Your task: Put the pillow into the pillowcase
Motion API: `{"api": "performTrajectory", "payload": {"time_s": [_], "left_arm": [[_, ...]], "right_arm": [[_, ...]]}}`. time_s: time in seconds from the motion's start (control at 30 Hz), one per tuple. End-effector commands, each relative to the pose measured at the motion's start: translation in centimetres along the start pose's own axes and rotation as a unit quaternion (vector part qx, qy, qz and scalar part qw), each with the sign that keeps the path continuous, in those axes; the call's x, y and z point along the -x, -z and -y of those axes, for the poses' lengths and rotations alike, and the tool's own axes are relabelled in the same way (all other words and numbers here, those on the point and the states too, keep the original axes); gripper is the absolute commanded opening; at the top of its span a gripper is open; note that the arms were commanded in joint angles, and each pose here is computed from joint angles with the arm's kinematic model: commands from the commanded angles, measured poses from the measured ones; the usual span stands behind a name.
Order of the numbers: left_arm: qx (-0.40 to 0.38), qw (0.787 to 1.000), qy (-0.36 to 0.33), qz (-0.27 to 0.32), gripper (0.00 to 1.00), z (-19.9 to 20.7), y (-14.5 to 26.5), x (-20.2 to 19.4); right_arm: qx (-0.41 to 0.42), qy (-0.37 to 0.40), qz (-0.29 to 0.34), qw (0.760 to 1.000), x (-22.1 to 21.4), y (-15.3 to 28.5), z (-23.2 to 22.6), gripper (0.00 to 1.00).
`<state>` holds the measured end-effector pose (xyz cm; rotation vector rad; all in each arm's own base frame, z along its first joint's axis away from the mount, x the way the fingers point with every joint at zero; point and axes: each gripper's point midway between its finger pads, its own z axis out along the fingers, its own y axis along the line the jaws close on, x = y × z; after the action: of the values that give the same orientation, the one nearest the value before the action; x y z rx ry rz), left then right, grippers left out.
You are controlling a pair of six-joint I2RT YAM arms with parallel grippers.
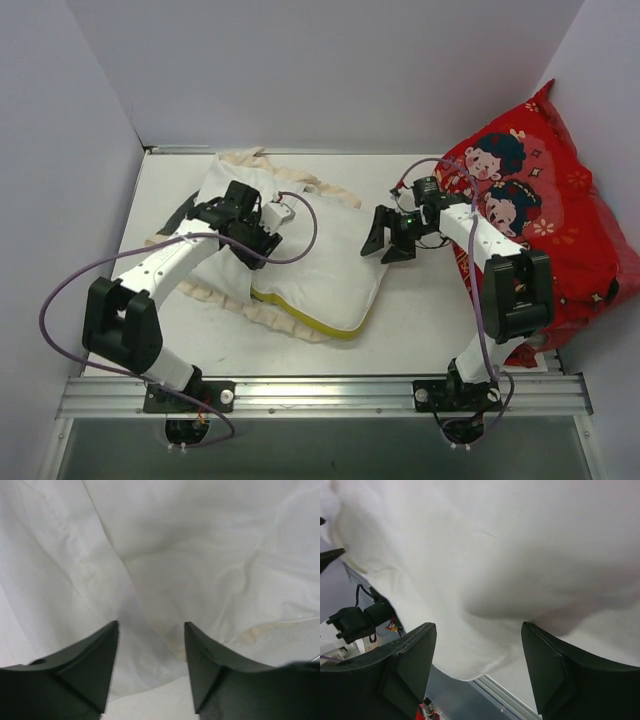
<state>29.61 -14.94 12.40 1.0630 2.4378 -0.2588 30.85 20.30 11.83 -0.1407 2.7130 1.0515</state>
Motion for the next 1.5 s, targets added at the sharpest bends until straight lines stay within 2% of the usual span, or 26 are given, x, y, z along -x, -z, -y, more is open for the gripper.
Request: {"api": "performTrajectory", "payload": {"time_s": [0.0,0.07,0.1,0.13,0.2,0.23,0.33,0.4,0.47,0.5,0.57,0.67,0.77,0.8,0.83,0.9,0.93,0.97,1.03,1.1,1.17,1.23,1.27,1.3,1.43,1.47], "left_arm": [[0.067,0.998,-0.006,0.015,0.55,-2.6,0.0,2.6],[0.061,0.998,-0.01,0.023,0.41,-2.6,-0.1,3.4],[0.053,0.998,-0.012,0.027,0.24,-2.5,-0.2,3.8],[0.043,0.998,-0.026,0.04,0.18,-1.8,0.0,4.9],[-0.015,0.996,-0.057,0.06,0.06,1.0,-0.1,6.3],[-0.046,0.993,-0.091,0.066,0.0,3.7,-0.3,7.2],[-0.145,0.977,-0.133,0.083,0.0,10.0,-0.7,9.3],[-0.246,0.951,-0.161,0.098,0.0,16.1,-0.8,11.3],[-0.308,0.929,-0.182,0.097,0.0,20.5,-0.7,11.8],[-0.321,0.924,-0.186,0.092,0.0,21.4,-1.5,11.9],[-0.346,0.918,-0.177,0.083,0.0,22.1,-2.2,11.2],[-0.342,0.922,-0.169,0.071,0.0,20.0,-2.9,8.6],[-0.307,0.931,-0.176,0.091,0.0,17.0,-1.1,6.7],[-0.297,0.934,-0.177,0.088,0.13,16.4,-0.7,6.1],[-0.283,0.938,-0.177,0.09,0.21,15.3,-0.4,5.7],[-0.253,0.946,-0.174,0.103,0.36,14.0,1.6,6.2],[-0.237,0.953,-0.151,0.112,0.51,12.7,2.3,6.9],[-0.215,0.956,-0.141,0.138,0.57,11.7,3.8,8.6],[-0.159,0.97,-0.09,0.162,0.64,9.2,4.7,10.9],[-0.08,0.977,-0.049,0.192,0.65,5.7,5.1,13.9],[-0.035,0.977,-0.032,0.207,0.71,3.5,4.3,16.2],[0.023,0.98,0.001,0.199,0.71,1.0,3.2,17.1],[0.036,0.983,0.011,0.178,0.7,0.1,1.1,17.2],[0.053,0.981,0.016,0.185,0.7,-0.8,1.2,18.3],[0.134,0.977,0.057,0.156,0.66,-4.9,-1.9,19.1],[0.143,0.978,0.061,0.139,0.66,-5.7,-3.7,18.8]], "right_arm": [[-0.063,-0.047,-0.039,0.996,-3.1,1.7,3.5,0.7],[-0.083,-0.047,-0.05,0.994,-3.8,1.6,4.5,0.71],[-0.084,-0.049,-0.057,0.994,-4.0,1.3,4.7,0.71],[-0.077,-0.058,-0.073,0.993,-4.4,0.6,4.8,0.7],[-0.059,-0.062,-0.087,0.993,-4.4,-0.4,4.3,0.64],[-0.053,-0.07,-0.101,0.991,-4.5,-1.3,4.4,0.61],[0.023,-0.097,-0.11,0.989,-3.4,-2.1,1.7,0.47],[0.082,-0.106,-0.107,0.985,-3.1,-2.1,-0.4,0.39],[0.12,-0.106,-0.081,0.984,-2.3,-1.8,-2.3,0.36],[0.142,-0.12,-0.088,0.979,-3.4,-1.7,-2.7,0.33],[0.17,-0.117,-0.065,0.976,-2.9,-1.0,-4.6,0.29],[0.163,-0.11,-0.061,0.978,-4.0,-0.6,-4.3,0.26],[0.144,-0.102,-0.064,0.982,-5.2,-0.4,-3.2,0.24],[0.138,-0.095,-0.066,0.984,-5.5,-0.2,-2.9,0.25],[0.122,-0.089,-0.074,0.986,-6.2,0.2,-2.8,0.26],[0.105,-0.049,-0.067,0.991,-6.3,0.8,-2.3,0.37],[0.099,-0.043,-0.064,0.992,-6.4,1.6,-2.4,0.43],[0.086,-0.028,-0.045,0.995,-5.3,2.2,-2.3,0.54],[0.062,-0.02,-0.01,0.998,-3.3,3.4,-1.5,0.68],[0.036,-0.017,0.032,0.999,0.1,4.5,-0.5,0.77],[0.015,-0.02,0.05,0.998,2.2,4.8,0.4,0.83],[-0.005,-0.027,0.06,0.998,4.3,4.5,1.6,0.84],[-0.013,-0.027,0.061,0.998,4.8,4.3,2.0,0.84],[-0.021,-0.022,0.07,0.997,5.9,4.3,2.2,0.84],[-0.031,-0.064,0.046,0.996,7.3,1.6,4.2,0.84],[-0.031,-0.069,0.044,0.996,7.4,1.2,4.4,0.84]]}}
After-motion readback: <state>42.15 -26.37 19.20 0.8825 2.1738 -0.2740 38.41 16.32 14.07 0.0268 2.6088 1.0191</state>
